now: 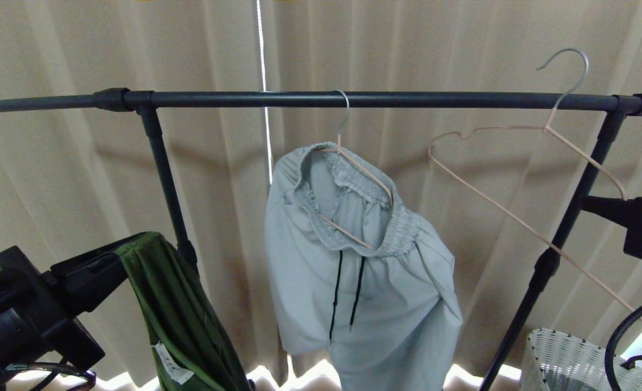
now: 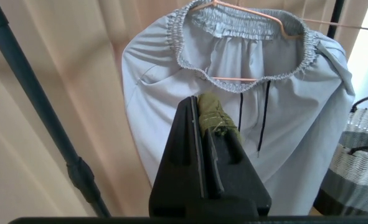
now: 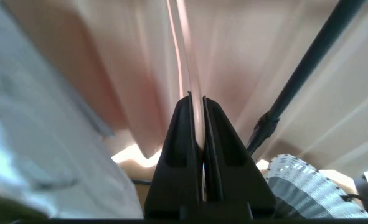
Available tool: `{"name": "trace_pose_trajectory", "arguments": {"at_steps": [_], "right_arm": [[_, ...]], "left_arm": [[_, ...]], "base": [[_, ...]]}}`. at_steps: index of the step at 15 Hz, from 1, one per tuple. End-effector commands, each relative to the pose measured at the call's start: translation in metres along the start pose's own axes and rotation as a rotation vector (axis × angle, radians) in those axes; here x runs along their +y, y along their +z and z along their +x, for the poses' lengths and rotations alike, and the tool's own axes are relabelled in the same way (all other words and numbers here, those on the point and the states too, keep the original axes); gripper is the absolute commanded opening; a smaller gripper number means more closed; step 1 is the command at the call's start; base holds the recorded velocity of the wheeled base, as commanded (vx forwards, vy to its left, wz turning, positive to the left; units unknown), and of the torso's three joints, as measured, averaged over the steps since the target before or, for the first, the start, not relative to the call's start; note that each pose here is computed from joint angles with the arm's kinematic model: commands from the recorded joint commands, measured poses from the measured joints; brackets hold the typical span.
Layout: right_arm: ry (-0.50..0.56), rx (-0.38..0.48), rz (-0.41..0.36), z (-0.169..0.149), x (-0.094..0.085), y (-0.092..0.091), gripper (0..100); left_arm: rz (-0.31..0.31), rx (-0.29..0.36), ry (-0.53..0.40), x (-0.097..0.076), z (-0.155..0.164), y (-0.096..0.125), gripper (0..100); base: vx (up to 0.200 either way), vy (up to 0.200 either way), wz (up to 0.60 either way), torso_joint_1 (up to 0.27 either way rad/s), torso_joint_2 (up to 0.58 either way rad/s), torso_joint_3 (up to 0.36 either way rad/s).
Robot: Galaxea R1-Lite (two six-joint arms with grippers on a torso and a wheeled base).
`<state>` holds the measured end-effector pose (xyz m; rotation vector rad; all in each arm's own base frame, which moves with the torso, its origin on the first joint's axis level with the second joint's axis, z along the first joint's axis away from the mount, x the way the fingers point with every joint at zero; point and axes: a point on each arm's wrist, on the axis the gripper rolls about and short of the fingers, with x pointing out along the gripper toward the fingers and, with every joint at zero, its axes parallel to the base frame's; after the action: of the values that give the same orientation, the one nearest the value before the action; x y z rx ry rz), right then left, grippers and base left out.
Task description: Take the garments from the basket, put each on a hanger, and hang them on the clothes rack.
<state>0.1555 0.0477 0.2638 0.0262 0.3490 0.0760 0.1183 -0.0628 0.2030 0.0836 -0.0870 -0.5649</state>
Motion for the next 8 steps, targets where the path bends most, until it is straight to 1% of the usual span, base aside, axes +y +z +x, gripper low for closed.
{"name": "trace_pose_trajectory", "arguments": {"at_steps": [1, 3, 6, 8], "right_arm": [[0.007, -0.014, 0.001, -0.0121, -0.0034, -0.0066, 0], [0.011, -0.005, 0.0, -0.0111, -0.0034, -0.0094, 0], [0.014, 0.005, -0.002, -0.0097, -0.0032, -0.0112, 0], [0.018, 0.023, -0.006, -0.0079, -0.0032, -0.0159, 0]], "left_arm": [[0.001, -0.002, 0.001, 0.0001, 0.0, 0.0004, 0], [0.012, 0.006, 0.0, 0.0, 0.0003, -0.001, 0], [0.014, 0.009, 0.002, 0.0, 0.0006, -0.0014, 0], [0.013, 0.012, 0.001, 0.0, 0.0008, -0.0021, 0]], "base": [[0.0, 0.0, 0.0, 0.0, 0.0, 0.0], [-0.2, 0.0, 0.0, 0.012, 0.0, 0.007], [-0.2, 0.0, 0.0, 0.011, 0.0, 0.001], [-0.2, 0.0, 0.0, -0.005, 0.0, 0.002]]}}
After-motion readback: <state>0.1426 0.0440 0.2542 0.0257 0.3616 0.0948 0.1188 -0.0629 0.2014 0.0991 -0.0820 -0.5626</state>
